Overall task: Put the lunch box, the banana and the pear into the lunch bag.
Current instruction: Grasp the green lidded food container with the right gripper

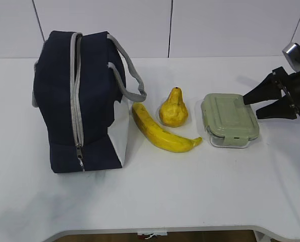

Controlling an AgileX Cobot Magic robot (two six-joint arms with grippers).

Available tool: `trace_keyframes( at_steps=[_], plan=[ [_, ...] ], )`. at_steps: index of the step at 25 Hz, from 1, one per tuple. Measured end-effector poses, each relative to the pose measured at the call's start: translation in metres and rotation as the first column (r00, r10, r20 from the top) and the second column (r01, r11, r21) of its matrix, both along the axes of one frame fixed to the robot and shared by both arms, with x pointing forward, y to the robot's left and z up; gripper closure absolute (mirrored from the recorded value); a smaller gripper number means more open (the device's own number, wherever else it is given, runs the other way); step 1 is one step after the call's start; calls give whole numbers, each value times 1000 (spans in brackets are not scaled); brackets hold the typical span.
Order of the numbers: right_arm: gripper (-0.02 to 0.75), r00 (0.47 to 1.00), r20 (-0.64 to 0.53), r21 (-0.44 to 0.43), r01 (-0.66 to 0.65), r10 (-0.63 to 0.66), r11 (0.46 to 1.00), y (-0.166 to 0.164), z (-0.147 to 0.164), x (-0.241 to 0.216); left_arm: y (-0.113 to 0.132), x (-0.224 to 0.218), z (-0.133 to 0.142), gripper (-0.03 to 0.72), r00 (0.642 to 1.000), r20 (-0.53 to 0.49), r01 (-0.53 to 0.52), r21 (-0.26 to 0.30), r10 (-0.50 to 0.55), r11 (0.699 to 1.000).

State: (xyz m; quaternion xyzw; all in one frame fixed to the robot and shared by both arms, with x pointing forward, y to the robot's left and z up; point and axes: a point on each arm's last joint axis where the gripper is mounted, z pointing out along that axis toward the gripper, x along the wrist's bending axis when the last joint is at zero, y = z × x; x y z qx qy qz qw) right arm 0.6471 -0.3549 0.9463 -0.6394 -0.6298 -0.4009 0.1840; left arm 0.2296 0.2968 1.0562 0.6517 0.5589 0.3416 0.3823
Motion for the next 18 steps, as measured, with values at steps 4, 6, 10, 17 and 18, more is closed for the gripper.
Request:
trace_keyframes(
  at_steps=[4, 6, 10, 17, 18],
  plan=[
    [165, 1000, 6, -4, -7, 7, 1000, -1, -3, 4, 0, 0, 0, 453, 1000, 0, 0, 0, 0, 1000],
    [170, 1000, -7, 5, -5, 5, 1000, -2, -12, 6, 0, 0, 0, 454, 1000, 0, 0, 0, 0, 1000],
    [178, 999, -35, 27, 6, -5, 1000, -2, -27, 10, 0, 0, 0, 454, 1000, 0, 0, 0, 0, 1000],
    [190, 999, -33, 29, 6, -5, 1000, -2, -27, 10, 0, 0, 0, 454, 1000, 0, 0, 0, 0, 1000],
    [190, 999, -33, 29, 6, -5, 1000, -2, -27, 10, 0, 0, 0, 454, 1000, 0, 0, 0, 0, 1000]
  ],
)
